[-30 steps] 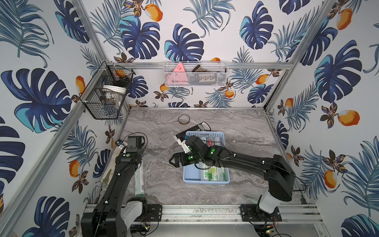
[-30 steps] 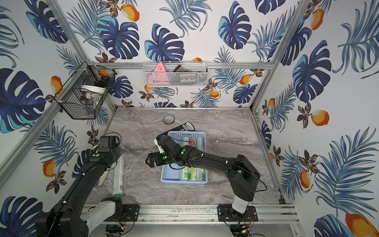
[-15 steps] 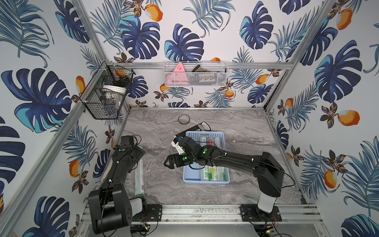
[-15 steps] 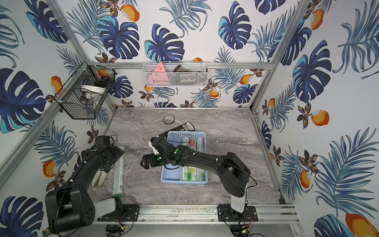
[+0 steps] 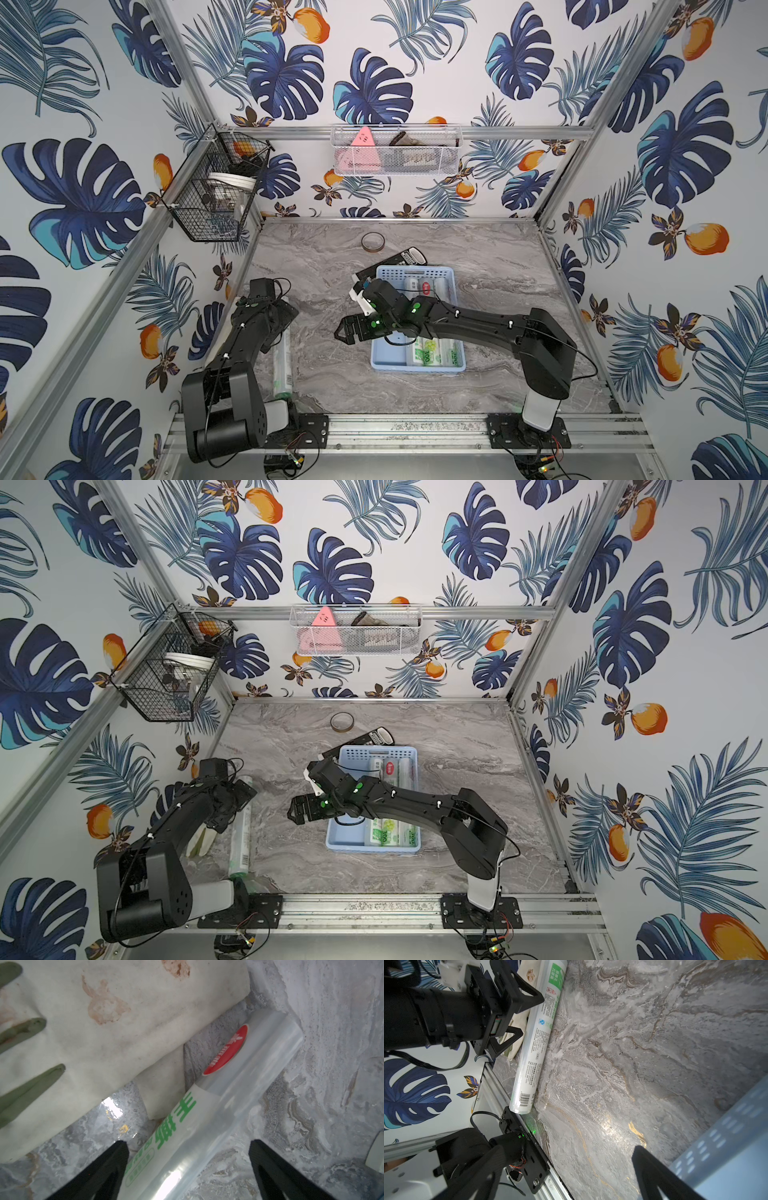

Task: Put the plastic wrap into the basket
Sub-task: Pick up the plastic wrap from the center of the board.

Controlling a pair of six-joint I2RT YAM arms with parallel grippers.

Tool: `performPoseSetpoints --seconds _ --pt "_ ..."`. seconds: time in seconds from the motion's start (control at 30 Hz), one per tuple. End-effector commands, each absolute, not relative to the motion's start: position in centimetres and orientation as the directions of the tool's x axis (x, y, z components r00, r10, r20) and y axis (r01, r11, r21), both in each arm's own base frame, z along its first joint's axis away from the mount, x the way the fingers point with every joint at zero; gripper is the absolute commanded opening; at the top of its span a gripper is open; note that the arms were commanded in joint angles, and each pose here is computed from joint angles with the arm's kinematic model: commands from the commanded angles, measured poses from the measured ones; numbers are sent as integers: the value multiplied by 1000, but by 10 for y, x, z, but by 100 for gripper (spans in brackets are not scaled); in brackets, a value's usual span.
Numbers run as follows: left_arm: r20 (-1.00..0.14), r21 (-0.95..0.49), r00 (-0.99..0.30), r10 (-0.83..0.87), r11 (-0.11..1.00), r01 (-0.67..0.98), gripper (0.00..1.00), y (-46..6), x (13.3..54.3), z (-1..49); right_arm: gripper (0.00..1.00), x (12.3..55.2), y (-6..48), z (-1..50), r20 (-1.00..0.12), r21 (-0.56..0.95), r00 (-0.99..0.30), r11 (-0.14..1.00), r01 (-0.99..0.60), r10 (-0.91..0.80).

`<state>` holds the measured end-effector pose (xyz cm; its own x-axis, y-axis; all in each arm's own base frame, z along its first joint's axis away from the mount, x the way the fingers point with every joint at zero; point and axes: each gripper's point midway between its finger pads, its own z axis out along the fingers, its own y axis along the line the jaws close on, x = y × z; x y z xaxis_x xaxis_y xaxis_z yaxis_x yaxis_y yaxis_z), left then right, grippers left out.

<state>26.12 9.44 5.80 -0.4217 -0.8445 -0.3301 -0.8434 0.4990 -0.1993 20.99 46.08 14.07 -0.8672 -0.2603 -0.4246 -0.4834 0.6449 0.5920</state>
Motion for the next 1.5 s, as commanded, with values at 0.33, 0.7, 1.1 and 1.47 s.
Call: performPoseSetpoints --seconds 0.33,0.7,1.1,1.47 --pt "-378 -78 -508 -774 574 -815 99 83 260 45 100 208 455 149 -450 595 -856 630 -499 -253" --pt "-336 -64 -548 -766 599 -798 93 72 261 29 100 207 452 151 -452 592 -857 635 -497 -249" --pt "-286 -124 -630 -721 680 -722 80 41 274 14 100 212 448 154 -470 568 -848 651 -503 -245" --pt "-304 -91 -660 -687 710 -698 63 34 269 13 100 214 443 146 -458 556 -855 672 -490 -244"
